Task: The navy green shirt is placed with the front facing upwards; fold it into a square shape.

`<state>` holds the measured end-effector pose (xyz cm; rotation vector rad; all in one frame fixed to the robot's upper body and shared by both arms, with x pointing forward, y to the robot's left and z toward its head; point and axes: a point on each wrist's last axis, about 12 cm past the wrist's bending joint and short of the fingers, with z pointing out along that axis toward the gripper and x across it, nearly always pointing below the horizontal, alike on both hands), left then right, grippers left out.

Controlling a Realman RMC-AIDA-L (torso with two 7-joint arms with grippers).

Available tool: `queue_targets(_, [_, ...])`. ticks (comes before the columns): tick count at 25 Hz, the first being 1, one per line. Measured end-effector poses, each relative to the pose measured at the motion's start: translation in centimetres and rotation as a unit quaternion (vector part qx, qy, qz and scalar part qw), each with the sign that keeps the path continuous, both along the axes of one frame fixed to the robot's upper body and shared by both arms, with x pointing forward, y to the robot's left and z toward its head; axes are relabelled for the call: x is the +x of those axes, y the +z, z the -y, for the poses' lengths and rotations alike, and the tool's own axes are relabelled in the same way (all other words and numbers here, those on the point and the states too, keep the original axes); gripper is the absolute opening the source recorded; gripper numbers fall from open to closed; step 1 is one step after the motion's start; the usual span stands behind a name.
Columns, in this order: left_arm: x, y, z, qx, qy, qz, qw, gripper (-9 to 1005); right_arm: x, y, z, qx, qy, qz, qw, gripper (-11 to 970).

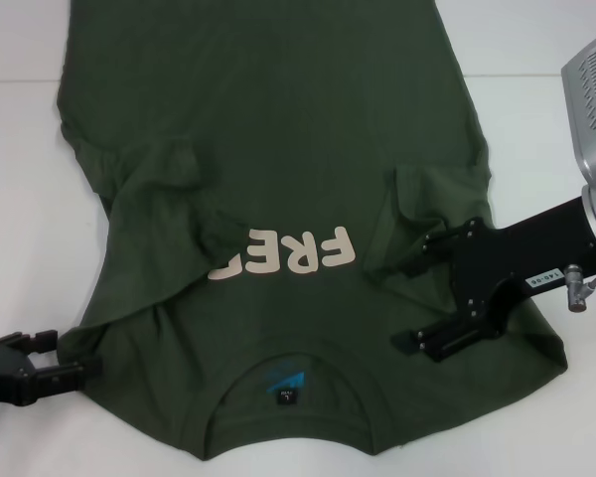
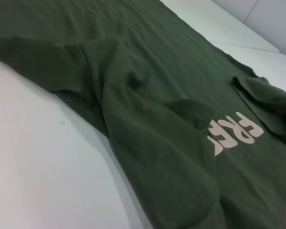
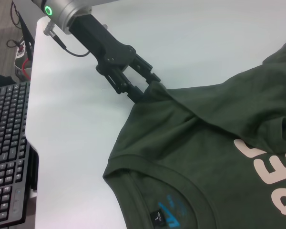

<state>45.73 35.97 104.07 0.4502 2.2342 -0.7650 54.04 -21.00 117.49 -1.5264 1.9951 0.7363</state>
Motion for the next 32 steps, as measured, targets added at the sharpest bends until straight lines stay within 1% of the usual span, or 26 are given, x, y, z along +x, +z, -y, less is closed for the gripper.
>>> queue_targets(13, [0.8, -0.6, 0.5, 0.027, -0.011, 0.008, 1.000, 890, 0.2, -0.2, -0.1, 0.003, -0.008, -0.003, 1.000, 927])
queue_targets(18, [0.8, -0.6, 0.9, 0.020, -0.021, 0.008, 1.000, 675, 0.2, -0.2, -0.1, 0.003, -0.008, -0.002, 1.000, 924])
queue_targets(22, [1.0, -0.6, 0.9, 0.022, -0.021, 0.009, 1.000, 423, 0.3, -0.1, -0.2, 0.003, -0.009, 0.000, 1.000, 921])
queue_targets(27, [1.1, -0.5, 0.9, 0.020, -0.017, 0.011, 1.000, 187, 0.4, -0.2, -0.2, 0.004, -0.010, -0.001, 1.000, 918])
queue_targets(32, [1.4, -0.5, 1.1, 0.018, -0.019, 0.011, 1.000, 27, 0.4, -0.3, -0.3, 0.003, -0.009, -0.001, 1.000, 915])
